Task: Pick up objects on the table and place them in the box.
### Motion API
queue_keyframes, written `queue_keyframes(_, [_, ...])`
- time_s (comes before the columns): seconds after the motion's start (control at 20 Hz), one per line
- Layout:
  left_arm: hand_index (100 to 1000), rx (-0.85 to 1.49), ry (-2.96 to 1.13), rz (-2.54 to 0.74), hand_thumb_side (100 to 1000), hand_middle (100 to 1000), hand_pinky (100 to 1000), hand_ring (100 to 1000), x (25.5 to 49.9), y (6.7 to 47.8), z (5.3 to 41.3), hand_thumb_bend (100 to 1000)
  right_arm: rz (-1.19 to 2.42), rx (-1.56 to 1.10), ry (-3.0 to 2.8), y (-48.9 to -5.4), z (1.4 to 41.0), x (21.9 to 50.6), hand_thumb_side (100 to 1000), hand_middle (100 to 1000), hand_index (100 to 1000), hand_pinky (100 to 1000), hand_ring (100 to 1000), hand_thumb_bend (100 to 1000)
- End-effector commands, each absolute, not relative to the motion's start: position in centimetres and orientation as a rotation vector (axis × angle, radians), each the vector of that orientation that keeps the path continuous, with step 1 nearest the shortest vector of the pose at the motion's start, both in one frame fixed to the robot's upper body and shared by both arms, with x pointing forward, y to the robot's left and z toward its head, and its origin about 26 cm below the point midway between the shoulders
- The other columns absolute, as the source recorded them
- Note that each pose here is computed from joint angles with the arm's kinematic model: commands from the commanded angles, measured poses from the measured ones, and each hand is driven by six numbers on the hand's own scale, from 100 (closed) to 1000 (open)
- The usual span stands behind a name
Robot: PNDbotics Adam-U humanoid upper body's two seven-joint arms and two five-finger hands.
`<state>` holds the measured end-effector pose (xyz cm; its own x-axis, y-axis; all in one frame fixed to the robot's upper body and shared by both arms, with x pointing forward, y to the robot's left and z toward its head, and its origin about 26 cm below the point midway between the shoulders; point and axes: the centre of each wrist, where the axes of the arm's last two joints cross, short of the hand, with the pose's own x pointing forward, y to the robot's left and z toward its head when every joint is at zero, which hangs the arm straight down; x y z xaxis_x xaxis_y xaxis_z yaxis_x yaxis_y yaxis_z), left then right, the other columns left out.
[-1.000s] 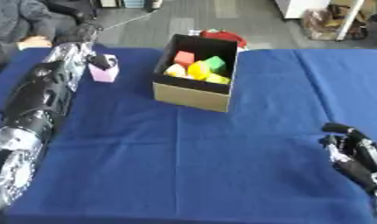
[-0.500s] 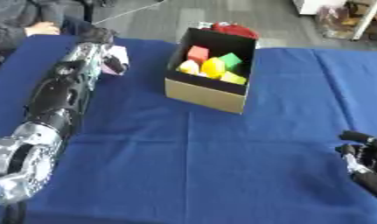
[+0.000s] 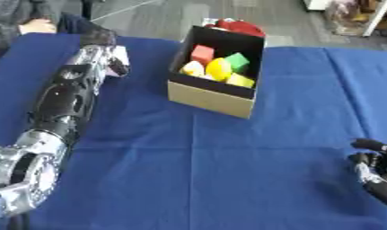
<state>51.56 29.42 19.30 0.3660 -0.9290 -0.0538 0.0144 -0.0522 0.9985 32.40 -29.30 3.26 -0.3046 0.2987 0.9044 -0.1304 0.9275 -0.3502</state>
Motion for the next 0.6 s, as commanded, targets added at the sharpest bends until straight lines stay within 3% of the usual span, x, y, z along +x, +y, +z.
queue_keyframes(0.05, [957,1.472,-0.923,-0.898,260,856,843,817,51.6,30.4,21.7,387,0.440,-0.151,-1.854,-30.1,4.3,32.7,213,745,806,766,676,100])
queue_keyframes(0.4, [937,1.406,-0.859,-0.902,282,840,818,808,51.5,30.8,19.9,368,0.436,-0.153,-1.858,-30.1,4.6,32.8,209,745,806,765,675,100])
queue_keyframes(0.5, [885,1.390,-0.849,-0.900,279,780,723,711,51.4,30.9,19.3,305,0.436,-0.153,-1.859,-30.1,4.6,32.9,208,745,805,765,675,100])
queue_keyframes(0.6, [861,1.371,-0.852,-0.903,273,755,687,663,51.4,30.8,18.8,275,0.435,-0.153,-1.860,-30.1,4.6,32.9,209,745,805,765,675,100])
